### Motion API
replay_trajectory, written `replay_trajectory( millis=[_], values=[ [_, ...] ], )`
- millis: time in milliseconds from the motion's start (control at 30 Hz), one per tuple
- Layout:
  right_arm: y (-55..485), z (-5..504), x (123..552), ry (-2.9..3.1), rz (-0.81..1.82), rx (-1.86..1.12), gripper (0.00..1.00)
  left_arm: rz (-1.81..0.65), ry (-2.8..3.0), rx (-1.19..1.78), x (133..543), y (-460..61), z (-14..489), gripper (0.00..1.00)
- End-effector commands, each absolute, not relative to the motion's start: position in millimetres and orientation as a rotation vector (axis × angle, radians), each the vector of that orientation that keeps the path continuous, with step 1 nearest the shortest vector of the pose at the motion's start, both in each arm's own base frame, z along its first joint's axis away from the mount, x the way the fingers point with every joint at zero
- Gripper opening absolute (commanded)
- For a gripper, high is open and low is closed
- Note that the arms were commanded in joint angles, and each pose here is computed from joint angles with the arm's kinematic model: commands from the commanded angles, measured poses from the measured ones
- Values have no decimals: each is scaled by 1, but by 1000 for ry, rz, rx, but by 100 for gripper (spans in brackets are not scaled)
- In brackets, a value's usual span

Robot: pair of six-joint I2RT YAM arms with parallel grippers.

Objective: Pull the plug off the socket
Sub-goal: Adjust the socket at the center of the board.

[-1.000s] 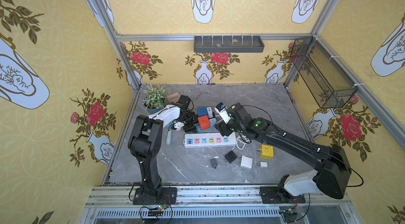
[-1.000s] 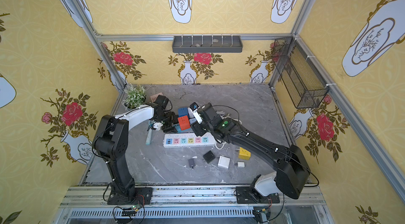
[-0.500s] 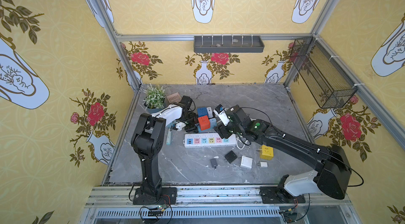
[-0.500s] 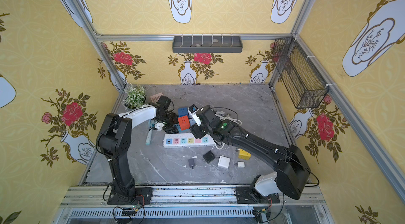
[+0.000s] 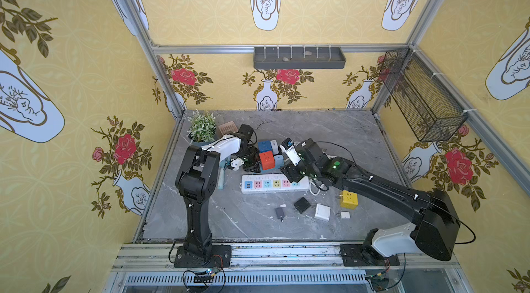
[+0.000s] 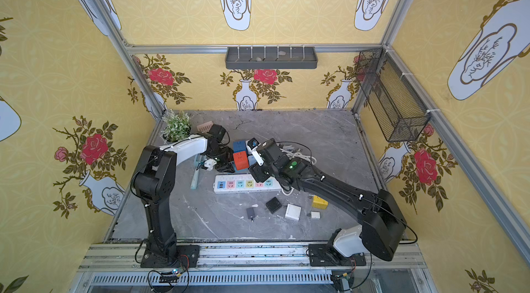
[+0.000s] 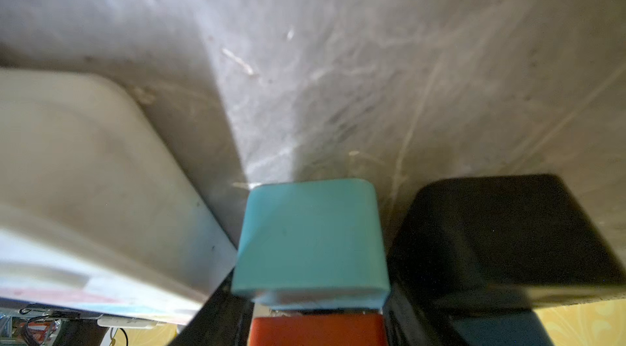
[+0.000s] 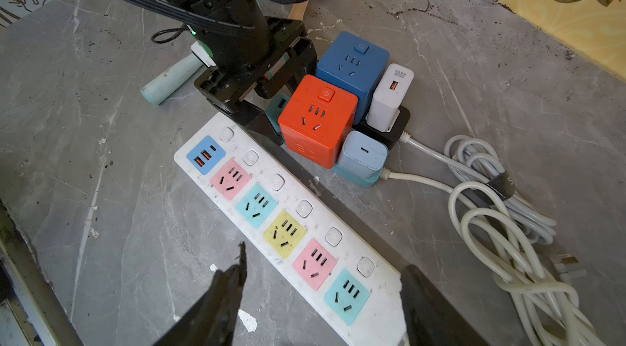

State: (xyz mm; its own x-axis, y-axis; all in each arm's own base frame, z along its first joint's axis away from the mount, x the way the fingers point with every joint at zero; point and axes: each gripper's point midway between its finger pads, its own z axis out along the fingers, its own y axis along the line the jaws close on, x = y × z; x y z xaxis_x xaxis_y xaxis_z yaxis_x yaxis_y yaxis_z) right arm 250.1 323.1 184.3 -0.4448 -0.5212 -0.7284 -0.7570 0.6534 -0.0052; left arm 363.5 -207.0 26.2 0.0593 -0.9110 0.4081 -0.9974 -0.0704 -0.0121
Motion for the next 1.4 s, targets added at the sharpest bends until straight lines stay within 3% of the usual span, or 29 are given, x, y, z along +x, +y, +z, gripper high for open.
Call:
replay_trajectory(
  millis=[0, 500, 967, 1367],
  values=[
    [328, 188, 255, 2132, 436, -954, 75, 335, -1590, 2346, 365, -200, 16, 57],
    [323, 178, 265, 2155, 411, -941, 75, 341, -1667, 2343, 394, -185, 15, 39],
    [306, 176, 298, 2188, 467, -895, 75, 295, -1766, 2250, 392, -181, 13, 12],
    [296, 164, 333, 2163, 621, -1003, 73, 240, -1821, 2208, 380, -173, 14, 8]
  ],
)
